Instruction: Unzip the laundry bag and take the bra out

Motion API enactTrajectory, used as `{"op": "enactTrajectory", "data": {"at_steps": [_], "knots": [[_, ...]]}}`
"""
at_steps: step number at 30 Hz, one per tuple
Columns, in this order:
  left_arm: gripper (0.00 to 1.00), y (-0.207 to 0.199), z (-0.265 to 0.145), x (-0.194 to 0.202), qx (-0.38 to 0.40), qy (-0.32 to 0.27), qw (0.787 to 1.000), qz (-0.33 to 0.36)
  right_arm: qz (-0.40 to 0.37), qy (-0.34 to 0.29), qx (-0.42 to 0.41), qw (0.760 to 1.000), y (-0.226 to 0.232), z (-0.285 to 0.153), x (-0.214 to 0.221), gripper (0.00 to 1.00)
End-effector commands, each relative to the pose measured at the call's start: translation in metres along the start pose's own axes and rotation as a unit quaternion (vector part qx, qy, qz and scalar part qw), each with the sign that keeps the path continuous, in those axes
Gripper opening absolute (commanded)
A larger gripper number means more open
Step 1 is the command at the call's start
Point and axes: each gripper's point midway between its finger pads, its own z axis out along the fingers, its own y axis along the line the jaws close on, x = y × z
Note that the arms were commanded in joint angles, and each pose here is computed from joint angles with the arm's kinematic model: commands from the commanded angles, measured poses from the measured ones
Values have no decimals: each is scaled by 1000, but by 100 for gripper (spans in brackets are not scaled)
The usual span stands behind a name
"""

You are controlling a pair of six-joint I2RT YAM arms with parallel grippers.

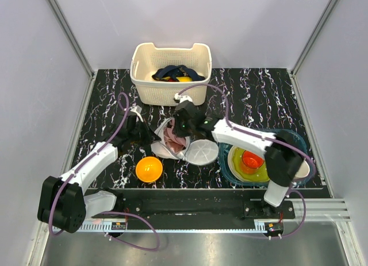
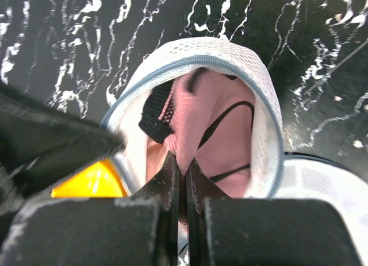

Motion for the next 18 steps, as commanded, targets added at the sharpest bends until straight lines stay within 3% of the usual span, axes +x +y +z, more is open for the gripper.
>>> {"op": "enactTrajectory", "data": {"at_steps": [1, 5, 10, 18], "knots": [[0, -3, -3, -9, 9, -17, 1000, -6, -24, -95, -57, 994, 21, -86, -60, 0], [0, -1, 0, -13, -3, -23, 1000, -20, -32, -141, -109, 983, 42, -148, -87, 0], [0, -3, -3, -17, -5, -27, 999, -18, -31, -224, -98, 969, 42, -193, -133, 0], [0, -2, -2, -7, 1, -11, 1000, -21, 0, -323, -61, 945, 14, -204, -230, 0]]}}
